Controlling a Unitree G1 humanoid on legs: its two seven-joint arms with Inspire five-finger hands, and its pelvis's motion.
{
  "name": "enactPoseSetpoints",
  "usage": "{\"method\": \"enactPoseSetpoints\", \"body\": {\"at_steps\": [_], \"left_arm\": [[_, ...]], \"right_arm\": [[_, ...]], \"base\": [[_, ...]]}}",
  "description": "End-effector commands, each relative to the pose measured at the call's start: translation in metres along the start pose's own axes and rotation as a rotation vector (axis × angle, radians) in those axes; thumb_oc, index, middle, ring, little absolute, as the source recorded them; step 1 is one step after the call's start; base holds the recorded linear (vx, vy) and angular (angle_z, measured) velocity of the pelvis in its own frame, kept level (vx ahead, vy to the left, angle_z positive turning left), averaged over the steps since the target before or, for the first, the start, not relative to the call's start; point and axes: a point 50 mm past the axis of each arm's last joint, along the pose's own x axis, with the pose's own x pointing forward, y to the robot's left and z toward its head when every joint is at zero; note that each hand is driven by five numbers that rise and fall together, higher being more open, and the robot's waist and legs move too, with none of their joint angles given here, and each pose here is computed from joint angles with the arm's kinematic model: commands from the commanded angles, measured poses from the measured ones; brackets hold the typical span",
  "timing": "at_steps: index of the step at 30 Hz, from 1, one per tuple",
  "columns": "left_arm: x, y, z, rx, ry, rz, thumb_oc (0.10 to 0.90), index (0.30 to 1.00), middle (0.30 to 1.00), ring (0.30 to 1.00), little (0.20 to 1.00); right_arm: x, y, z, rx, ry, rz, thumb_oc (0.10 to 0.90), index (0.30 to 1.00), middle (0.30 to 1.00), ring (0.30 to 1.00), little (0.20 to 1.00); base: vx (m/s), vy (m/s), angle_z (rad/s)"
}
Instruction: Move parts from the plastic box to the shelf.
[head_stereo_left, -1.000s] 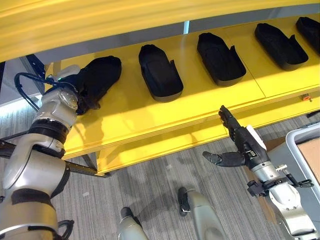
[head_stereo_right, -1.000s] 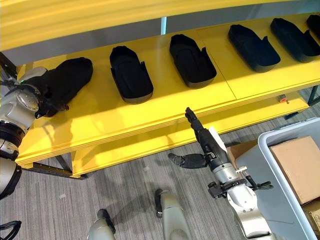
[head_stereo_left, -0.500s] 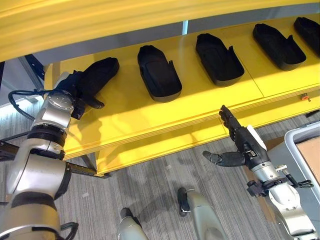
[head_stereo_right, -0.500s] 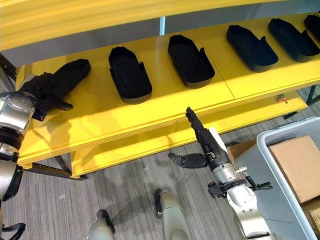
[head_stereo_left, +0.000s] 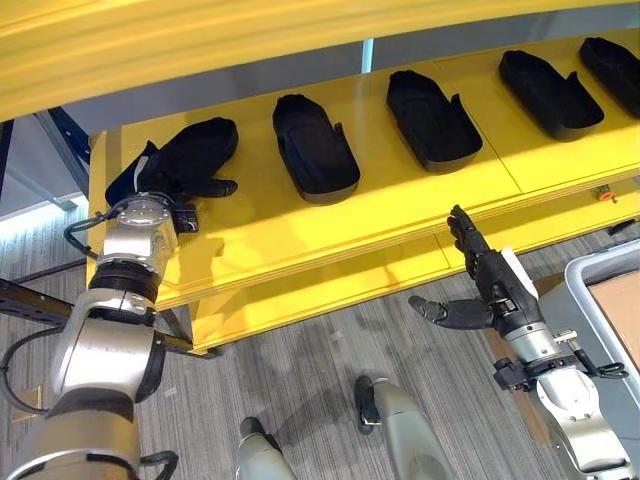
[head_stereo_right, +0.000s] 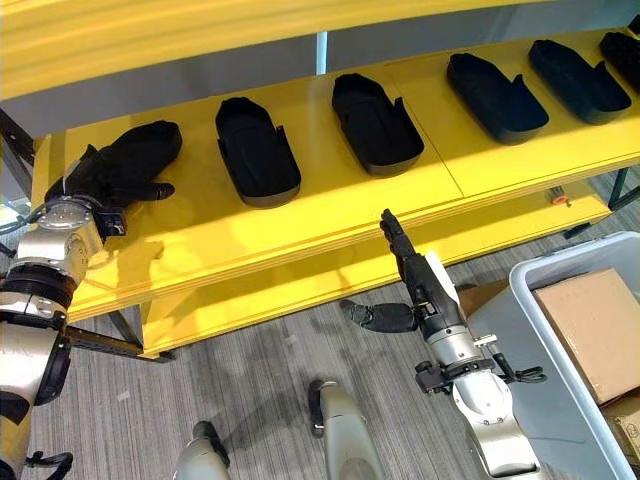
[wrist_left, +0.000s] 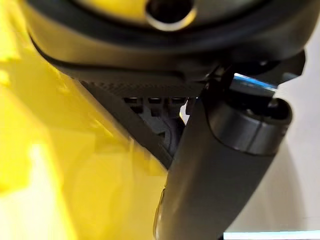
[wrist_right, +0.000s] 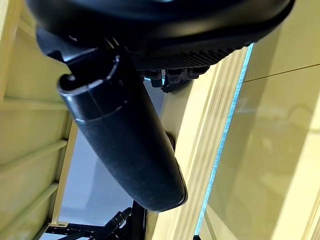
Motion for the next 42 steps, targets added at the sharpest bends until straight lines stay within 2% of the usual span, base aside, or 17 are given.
{"method": "enactPoseSetpoints", "body": {"at_steps": [1,11,26,29,30,33,37,39,42], "left_arm": [[-0.005,0.007,0.038,-0.103,-0.209,0.026,0.900,1.000,1.000,1.000,1.000],[-0.015,-0.012,0.043,-0.367,-0.290,-0.040,0.900,1.000,1.000,1.000,1.000],[-0.029,-0.028,0.038,-0.627,-0.329,-0.061,0.900,1.000,1.000,1.000,1.000],[-0.028,-0.026,0.036,-0.604,-0.325,-0.047,0.900,1.000,1.000,1.000,1.000],[-0.029,-0.020,0.040,-0.506,-0.354,-0.033,0.900,1.000,1.000,1.000,1.000],[-0.029,-0.017,0.042,-0.494,-0.367,-0.028,0.900,1.000,1.000,1.000,1.000],[-0.037,-0.008,0.066,-0.387,-0.481,-0.010,0.900,1.000,1.000,1.000,1.000],[-0.045,0.007,0.084,-0.247,-0.580,0.032,0.900,1.000,1.000,1.000,1.000],[-0.056,0.035,0.107,0.097,-0.694,0.173,0.900,1.000,1.000,1.000,1.000]], "right_arm": [[0.002,-0.009,0.046,-0.051,-0.247,-0.047,0.900,1.000,1.000,1.000,1.000],[0.001,-0.009,0.046,-0.052,-0.249,-0.071,0.900,1.000,1.000,1.000,1.000],[0.001,-0.007,0.047,-0.054,-0.255,-0.100,0.900,1.000,1.000,1.000,1.000],[0.001,-0.006,0.046,-0.057,-0.251,-0.094,0.900,1.000,1.000,1.000,1.000],[0.001,-0.008,0.045,-0.063,-0.249,-0.091,0.900,1.000,1.000,1.000,1.000],[0.001,-0.008,0.046,-0.061,-0.250,-0.088,0.900,1.000,1.000,1.000,1.000],[-0.002,-0.011,0.046,-0.073,-0.249,-0.086,0.900,1.000,1.000,1.000,1.000],[-0.003,-0.013,0.045,-0.080,-0.245,-0.080,0.900,1.000,1.000,1.000,1.000],[-0.006,-0.018,0.045,-0.083,-0.245,-0.066,0.900,1.000,1.000,1.000,1.000]], "base": [[0.00,0.000,0.00],[0.00,0.000,0.00],[0.00,0.000,0.00],[0.00,0.003,-0.01],[0.00,0.000,0.00],[0.00,0.000,0.00],[0.00,0.000,0.00],[0.00,0.000,0.00],[0.01,0.006,0.01]]}}
